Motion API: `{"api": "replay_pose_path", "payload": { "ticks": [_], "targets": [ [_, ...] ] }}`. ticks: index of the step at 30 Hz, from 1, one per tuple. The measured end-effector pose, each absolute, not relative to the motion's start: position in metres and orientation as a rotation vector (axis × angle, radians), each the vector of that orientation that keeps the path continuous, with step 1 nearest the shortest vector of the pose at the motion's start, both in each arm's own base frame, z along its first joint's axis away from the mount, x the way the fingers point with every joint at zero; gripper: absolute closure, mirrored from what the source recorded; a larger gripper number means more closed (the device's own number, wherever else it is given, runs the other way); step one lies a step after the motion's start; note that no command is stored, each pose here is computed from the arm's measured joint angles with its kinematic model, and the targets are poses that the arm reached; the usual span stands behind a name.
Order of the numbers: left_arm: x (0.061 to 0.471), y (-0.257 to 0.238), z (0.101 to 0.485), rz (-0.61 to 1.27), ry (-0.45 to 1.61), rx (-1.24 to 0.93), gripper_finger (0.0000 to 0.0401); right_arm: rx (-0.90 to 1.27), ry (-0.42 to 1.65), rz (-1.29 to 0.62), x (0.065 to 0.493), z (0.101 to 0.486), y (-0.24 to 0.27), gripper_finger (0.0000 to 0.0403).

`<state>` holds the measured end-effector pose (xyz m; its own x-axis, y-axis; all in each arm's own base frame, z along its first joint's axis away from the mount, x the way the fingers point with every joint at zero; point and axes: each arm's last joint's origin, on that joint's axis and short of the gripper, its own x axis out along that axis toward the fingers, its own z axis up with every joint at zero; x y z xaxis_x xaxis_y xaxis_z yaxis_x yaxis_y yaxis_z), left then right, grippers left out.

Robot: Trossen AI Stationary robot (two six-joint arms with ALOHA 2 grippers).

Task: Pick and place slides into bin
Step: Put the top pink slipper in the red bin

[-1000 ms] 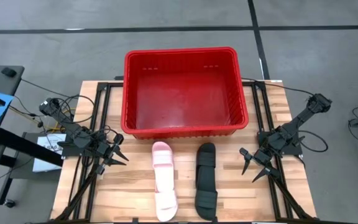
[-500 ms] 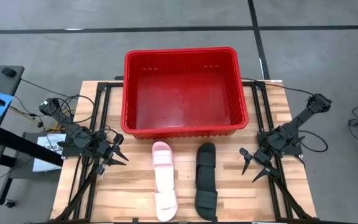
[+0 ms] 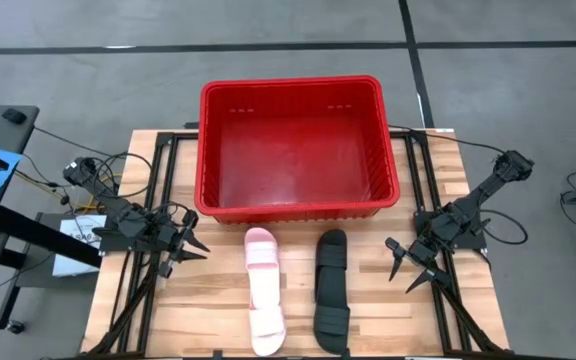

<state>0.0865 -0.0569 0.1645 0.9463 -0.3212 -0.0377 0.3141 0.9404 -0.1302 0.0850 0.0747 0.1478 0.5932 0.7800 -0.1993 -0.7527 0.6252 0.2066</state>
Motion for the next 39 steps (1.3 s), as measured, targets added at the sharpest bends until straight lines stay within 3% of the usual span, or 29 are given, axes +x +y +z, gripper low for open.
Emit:
{"api": "replay_pose_path", "payload": {
  "ticks": [3,8,13,19,26,28,34,39],
  "targets": [
    [0.086,-0.057,0.165,-0.327,0.102,-0.376,0.0324,0.104,0.282,0.892,0.085,0.148,0.075,0.0177],
    [0.084,-0.063,0.172,-0.509,0.173,-0.798,0.0324,0.104,0.282,0.892,0.085,0.148,0.075,0.0177],
    [0.073,-0.062,0.208,-0.772,-0.113,-0.962,0.0324,0.104,0.282,0.893,0.085,0.148,0.075,0.0177],
    [0.055,-0.047,0.250,-0.800,-0.552,-0.925,0.0324,0.104,0.282,0.893,0.085,0.148,0.075,0.0177],
    [0.046,-0.043,0.299,-0.731,-0.796,-0.473,0.0324,0.104,0.282,0.892,0.085,0.148,0.075,0.0177],
    [0.051,-0.046,0.311,-0.654,-0.727,-0.393,0.0324,0.104,0.282,0.892,0.085,0.148,0.075,0.0177],
    [0.081,-0.055,0.318,-0.116,-0.142,-0.290,0.0324,0.104,0.282,0.892,0.085,0.148,0.075,0.0177],
    [0.100,-0.072,0.327,-0.069,0.053,-0.262,0.0324,0.104,0.282,0.892,0.085,0.148,0.075,0.0177]
  ]
}}
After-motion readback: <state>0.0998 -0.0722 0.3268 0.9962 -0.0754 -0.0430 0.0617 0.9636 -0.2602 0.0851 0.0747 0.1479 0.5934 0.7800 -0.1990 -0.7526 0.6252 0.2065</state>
